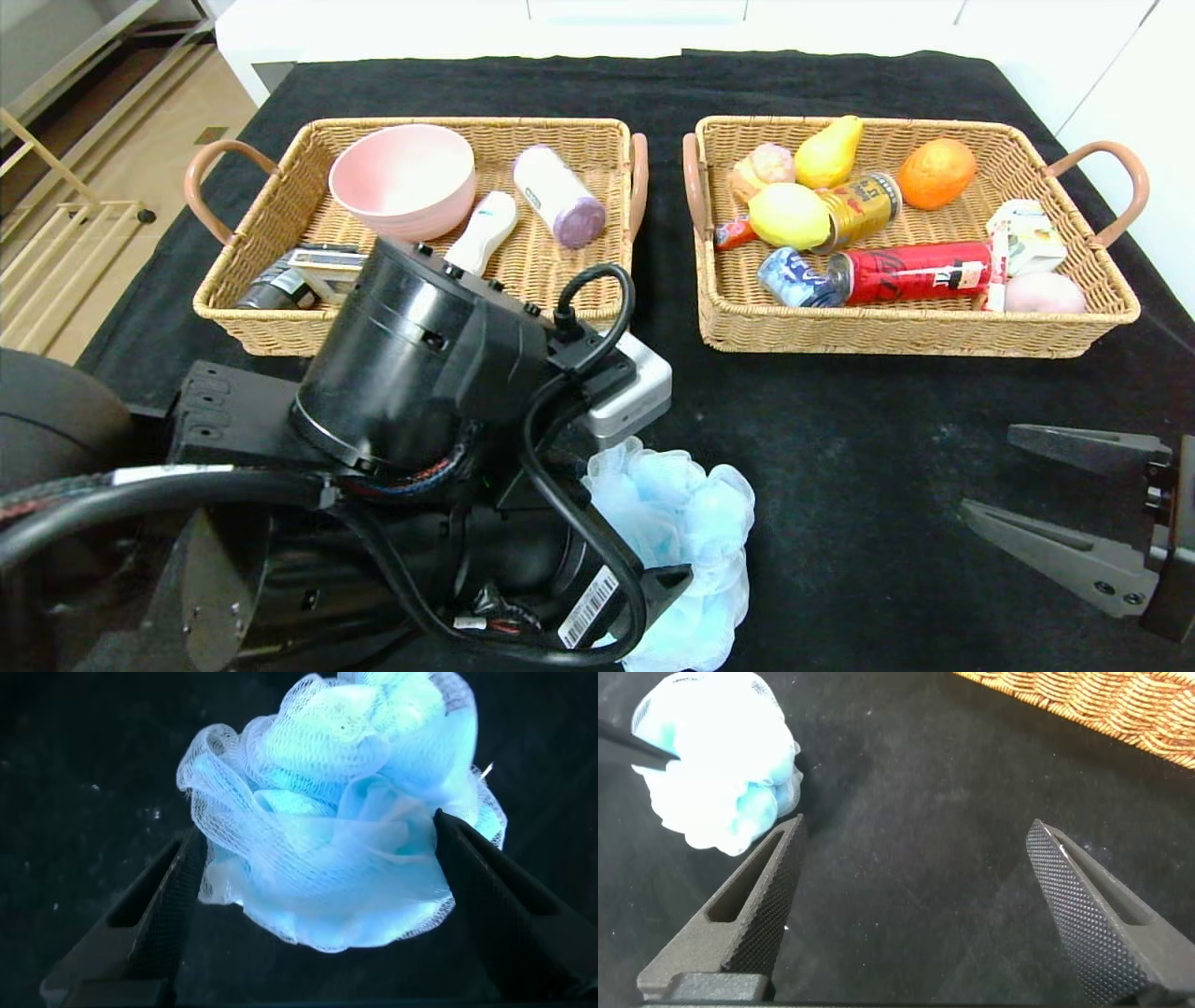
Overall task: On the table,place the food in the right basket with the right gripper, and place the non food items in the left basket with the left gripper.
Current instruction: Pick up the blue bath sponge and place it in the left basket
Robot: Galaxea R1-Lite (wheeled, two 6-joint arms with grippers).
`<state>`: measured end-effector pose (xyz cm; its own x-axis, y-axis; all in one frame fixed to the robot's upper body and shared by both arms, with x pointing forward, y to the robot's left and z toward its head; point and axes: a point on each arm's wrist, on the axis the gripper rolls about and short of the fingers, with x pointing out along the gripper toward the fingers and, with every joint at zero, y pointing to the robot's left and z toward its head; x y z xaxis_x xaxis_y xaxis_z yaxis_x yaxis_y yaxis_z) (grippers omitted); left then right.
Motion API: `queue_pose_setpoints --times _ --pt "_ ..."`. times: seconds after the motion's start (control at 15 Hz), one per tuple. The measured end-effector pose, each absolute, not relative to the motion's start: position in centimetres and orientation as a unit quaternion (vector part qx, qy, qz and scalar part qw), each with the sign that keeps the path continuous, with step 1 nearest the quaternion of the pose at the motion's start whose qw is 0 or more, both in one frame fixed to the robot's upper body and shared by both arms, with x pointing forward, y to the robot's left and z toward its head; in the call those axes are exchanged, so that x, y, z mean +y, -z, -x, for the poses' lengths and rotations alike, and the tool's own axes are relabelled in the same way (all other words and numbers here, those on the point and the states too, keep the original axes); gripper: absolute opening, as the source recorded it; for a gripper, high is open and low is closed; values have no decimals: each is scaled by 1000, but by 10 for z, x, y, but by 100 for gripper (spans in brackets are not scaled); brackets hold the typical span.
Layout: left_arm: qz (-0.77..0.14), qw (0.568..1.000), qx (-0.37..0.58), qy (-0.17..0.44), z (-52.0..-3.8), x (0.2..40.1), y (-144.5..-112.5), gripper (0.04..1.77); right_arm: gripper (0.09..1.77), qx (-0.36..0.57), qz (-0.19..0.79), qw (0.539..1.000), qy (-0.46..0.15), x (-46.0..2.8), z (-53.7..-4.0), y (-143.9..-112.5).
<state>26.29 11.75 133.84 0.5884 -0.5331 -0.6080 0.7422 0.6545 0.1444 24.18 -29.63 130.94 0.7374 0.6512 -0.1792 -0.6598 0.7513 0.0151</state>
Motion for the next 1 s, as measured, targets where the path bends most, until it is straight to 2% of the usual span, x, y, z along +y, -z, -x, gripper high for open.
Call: queue_pose_setpoints --times 0.93,1.0 --pt "-194 869 286 354 -287 100 -1312 172 171 81 24 935 -344 -299 -241 -1312" --pt "-195 869 287 353 -287 100 -1311 151 171 81 25 935 -344 -299 -241 -1312"
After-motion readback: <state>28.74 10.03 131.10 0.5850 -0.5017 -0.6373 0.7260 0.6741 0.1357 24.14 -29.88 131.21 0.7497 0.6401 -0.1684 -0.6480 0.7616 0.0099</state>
